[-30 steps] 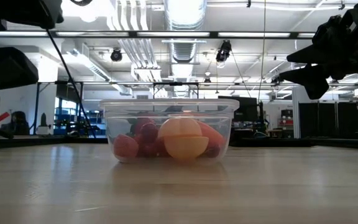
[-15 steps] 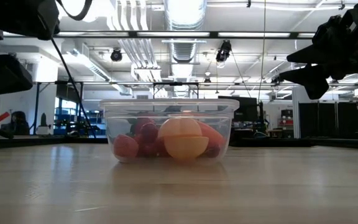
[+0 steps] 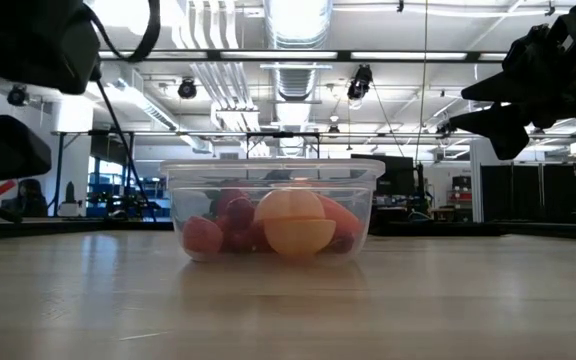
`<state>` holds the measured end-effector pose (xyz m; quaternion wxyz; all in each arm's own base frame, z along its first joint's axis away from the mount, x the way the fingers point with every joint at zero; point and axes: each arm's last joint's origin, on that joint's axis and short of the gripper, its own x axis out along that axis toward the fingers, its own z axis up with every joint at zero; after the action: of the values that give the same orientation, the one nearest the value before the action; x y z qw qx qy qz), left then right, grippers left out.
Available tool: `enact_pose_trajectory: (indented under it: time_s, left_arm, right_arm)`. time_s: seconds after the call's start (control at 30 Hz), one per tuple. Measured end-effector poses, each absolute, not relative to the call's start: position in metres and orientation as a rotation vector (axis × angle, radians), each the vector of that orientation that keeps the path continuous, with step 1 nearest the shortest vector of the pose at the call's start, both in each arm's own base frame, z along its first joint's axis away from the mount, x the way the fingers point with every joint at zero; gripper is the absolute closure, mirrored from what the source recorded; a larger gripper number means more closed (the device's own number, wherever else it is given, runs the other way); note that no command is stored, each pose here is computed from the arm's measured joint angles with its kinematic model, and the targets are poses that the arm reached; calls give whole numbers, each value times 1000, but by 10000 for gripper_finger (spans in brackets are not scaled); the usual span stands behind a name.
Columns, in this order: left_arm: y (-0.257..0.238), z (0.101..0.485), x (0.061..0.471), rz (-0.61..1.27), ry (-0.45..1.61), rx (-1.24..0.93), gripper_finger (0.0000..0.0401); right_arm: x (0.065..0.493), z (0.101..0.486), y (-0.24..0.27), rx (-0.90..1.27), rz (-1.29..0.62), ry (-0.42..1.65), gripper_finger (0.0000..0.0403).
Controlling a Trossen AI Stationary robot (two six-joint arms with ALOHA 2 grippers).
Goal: Pick and placing Produce into tupperware
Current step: Put the red cherry into the transparent container
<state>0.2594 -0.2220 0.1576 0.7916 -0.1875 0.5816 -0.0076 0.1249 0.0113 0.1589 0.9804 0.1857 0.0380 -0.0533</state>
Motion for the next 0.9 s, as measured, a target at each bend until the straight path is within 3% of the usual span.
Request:
enact_pose_trajectory:
  time_s: [0.57,0.9]
  left_arm:
    - [-224,152,260,15,1248,-373,181]
    - [-222,150,258,43,1257,-350,269]
  right_arm:
    - [125,159,11,374,-107,77,177]
    - [125,159,11,374,-107,77,177]
